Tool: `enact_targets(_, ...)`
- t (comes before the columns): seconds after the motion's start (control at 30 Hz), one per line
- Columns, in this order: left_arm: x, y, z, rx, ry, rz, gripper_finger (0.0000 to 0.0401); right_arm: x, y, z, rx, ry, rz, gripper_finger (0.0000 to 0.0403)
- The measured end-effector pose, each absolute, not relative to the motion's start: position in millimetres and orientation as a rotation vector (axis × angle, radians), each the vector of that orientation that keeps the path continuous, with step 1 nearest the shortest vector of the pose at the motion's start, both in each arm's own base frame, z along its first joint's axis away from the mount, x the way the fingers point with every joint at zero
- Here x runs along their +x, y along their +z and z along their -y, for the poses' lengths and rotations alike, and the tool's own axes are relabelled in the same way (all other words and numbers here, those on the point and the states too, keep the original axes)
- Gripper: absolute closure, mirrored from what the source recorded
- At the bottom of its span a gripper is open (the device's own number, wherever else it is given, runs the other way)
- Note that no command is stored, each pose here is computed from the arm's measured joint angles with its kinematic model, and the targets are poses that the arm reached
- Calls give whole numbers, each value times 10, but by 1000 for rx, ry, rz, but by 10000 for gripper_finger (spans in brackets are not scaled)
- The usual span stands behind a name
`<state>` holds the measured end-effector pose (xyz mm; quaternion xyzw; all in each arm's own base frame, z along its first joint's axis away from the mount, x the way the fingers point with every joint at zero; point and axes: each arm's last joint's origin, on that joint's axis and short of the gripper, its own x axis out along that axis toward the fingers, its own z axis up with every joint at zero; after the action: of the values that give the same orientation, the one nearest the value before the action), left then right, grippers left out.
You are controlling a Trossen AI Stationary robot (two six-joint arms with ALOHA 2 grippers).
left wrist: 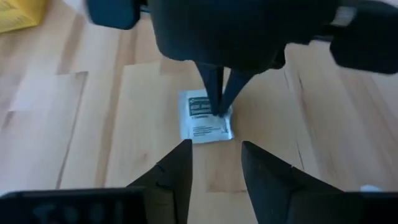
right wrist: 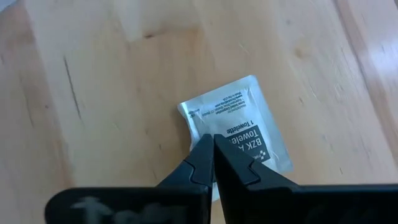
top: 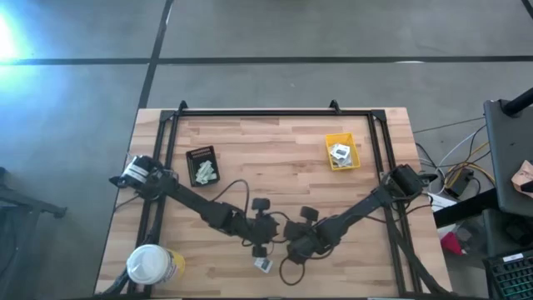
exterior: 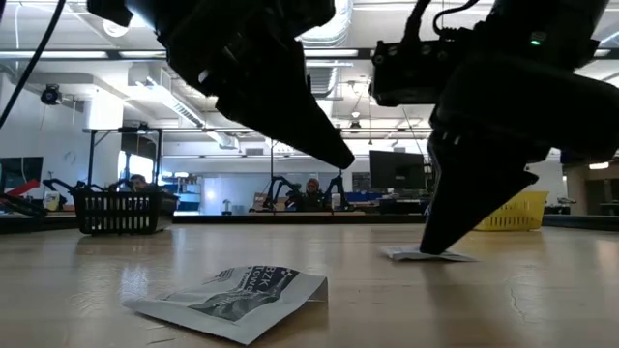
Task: Pick & Place First Aid Supplies
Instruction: Put the black pad into the yellow bin
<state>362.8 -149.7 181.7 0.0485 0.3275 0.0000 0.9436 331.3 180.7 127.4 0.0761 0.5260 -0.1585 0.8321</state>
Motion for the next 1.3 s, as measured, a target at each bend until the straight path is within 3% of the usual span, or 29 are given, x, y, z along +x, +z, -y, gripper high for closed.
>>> enact_targets(0.57,3693,1807,1328,160,-44,-687,396,3197,1755,-1819,118,-264,-1091,394)
enact_targets(0.97,3723,1846,1350,91,-66,-641,400,2889,1899,-1847,-1,-268,-1199,394)
enact_targets(1.3,3798,1814,1377,57,-73,-576,401,2710,1751,-1774,-49,-289,-1257,394)
